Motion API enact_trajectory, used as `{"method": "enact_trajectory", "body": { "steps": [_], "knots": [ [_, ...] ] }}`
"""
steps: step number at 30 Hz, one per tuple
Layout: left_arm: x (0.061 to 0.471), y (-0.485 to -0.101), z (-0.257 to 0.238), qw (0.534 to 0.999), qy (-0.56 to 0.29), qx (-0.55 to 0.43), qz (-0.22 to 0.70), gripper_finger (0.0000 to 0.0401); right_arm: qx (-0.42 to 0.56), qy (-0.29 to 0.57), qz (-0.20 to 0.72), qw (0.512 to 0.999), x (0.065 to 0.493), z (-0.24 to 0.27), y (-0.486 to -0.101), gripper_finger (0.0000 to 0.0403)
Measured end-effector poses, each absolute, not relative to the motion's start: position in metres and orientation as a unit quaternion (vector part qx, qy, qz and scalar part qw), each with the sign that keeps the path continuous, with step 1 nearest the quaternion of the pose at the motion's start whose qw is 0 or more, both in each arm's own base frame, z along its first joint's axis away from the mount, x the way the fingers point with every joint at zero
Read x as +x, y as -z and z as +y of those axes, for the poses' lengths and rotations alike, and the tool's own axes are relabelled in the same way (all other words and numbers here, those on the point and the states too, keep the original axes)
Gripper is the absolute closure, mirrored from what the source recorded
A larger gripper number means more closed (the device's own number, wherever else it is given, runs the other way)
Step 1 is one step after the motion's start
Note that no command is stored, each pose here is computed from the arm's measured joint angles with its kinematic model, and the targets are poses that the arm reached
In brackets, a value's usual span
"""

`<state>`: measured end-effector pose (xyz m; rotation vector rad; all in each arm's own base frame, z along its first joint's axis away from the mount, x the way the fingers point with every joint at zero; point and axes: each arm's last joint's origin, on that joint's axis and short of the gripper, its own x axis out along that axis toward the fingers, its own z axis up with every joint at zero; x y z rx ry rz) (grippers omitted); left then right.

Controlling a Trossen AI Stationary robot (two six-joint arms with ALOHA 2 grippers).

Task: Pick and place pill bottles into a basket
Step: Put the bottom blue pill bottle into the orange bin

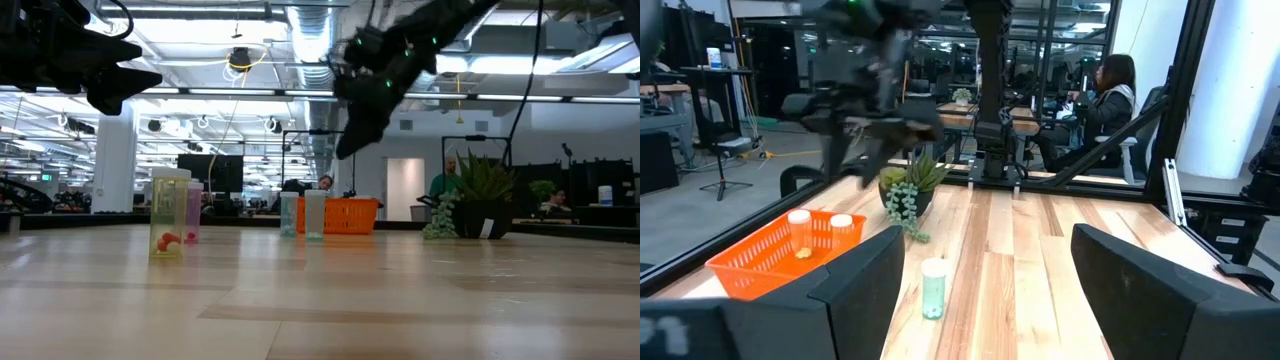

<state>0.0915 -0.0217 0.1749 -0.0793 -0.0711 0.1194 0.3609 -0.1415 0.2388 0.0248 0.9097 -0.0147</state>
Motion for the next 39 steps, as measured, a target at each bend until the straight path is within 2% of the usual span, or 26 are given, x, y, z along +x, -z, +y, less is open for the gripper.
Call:
{"method": "enact_trajectory", "body": {
  "steps": [7, 13, 30, 39],
  "knots": [
    [0.092, -0.175, -0.022, 0.997, -0.060, -0.040, -0.035, 0.0124, -0.059, -0.047, 0.452, 0.889, 0.380, -0.077, -0.243, 0.0209],
    [0.092, -0.175, -0.022, 0.997, -0.060, -0.040, -0.035, 0.0124, -0.070, -0.069, 0.453, 0.886, 0.386, -0.045, -0.240, 0.0209],
    [0.092, -0.175, -0.022, 0.997, -0.059, -0.039, -0.035, 0.0124, -0.036, -0.099, 0.503, 0.858, 0.406, -0.036, -0.183, 0.0210],
    [0.092, -0.175, -0.022, 0.997, -0.059, -0.039, -0.035, 0.0124, -0.041, -0.098, 0.489, 0.866, 0.409, -0.038, -0.185, 0.0210]
  ]
}}
